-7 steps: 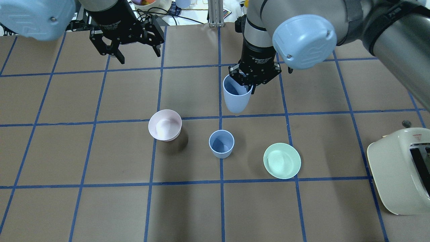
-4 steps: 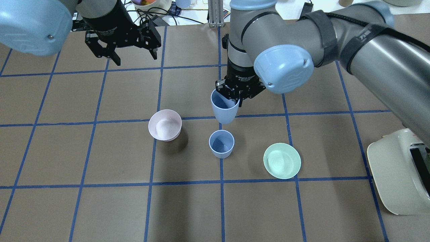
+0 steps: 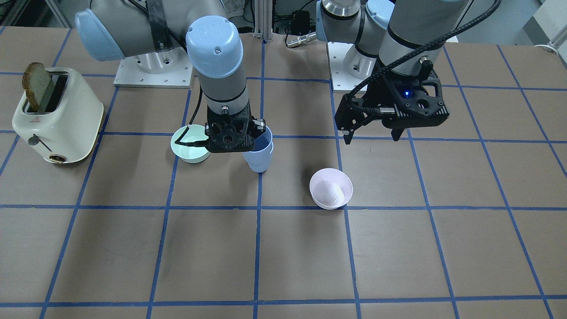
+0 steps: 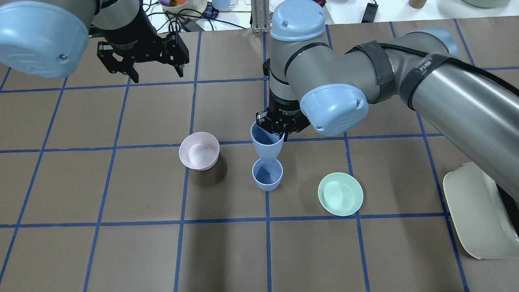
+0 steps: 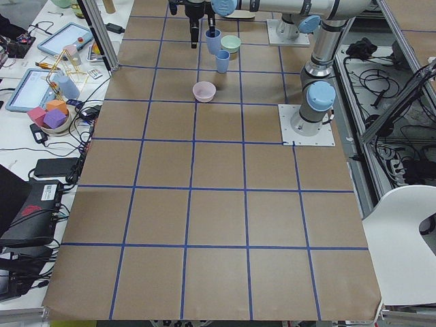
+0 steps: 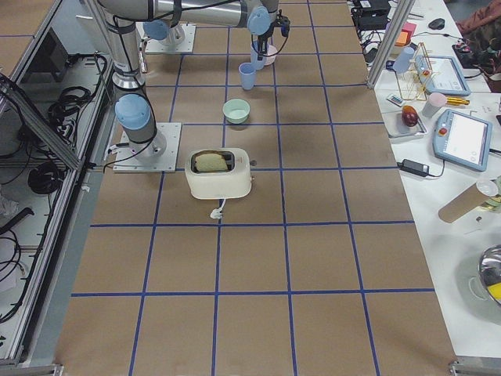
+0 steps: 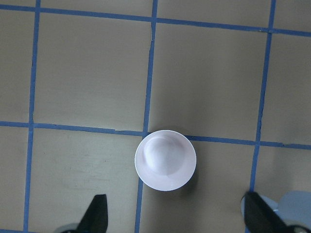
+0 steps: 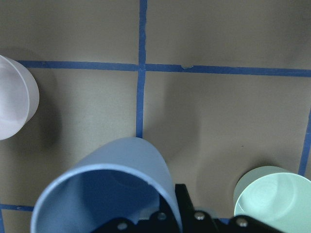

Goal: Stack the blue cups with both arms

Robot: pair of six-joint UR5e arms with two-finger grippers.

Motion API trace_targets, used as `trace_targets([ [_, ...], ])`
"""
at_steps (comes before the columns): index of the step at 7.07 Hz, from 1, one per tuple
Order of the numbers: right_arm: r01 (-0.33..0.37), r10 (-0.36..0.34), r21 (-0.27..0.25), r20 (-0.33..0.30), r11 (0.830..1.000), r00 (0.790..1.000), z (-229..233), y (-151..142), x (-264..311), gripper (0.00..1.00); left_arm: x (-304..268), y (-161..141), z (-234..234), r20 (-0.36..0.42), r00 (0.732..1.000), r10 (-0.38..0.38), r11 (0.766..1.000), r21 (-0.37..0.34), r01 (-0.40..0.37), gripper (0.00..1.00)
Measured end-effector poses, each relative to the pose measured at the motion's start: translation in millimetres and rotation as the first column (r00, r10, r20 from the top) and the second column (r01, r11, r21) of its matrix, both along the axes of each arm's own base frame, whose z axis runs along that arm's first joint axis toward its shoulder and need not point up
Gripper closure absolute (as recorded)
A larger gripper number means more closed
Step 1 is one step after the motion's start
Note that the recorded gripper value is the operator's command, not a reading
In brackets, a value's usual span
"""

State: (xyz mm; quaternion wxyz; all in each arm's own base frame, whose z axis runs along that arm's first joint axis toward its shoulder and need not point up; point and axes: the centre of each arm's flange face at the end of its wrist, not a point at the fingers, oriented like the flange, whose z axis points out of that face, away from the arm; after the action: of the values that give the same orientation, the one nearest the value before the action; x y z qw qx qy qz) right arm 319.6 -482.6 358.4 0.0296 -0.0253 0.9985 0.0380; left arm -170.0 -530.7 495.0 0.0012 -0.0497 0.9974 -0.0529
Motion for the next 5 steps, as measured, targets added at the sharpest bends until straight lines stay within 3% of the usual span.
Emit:
trace_targets([
  [2,-0.002,0.002,0.011,0.023,1.000,1.000,4,6,3,1.00,0,0,0,0.002,1.000,-0.001,1.000,-0.001,0.001,0.00],
  [5,0.006,-0.006,0.049,0.006,0.999,1.000,-9,15,-1,1.00,0,0,3,0.002,1.000,-0.001,1.000,-0.007,0.001,0.00],
])
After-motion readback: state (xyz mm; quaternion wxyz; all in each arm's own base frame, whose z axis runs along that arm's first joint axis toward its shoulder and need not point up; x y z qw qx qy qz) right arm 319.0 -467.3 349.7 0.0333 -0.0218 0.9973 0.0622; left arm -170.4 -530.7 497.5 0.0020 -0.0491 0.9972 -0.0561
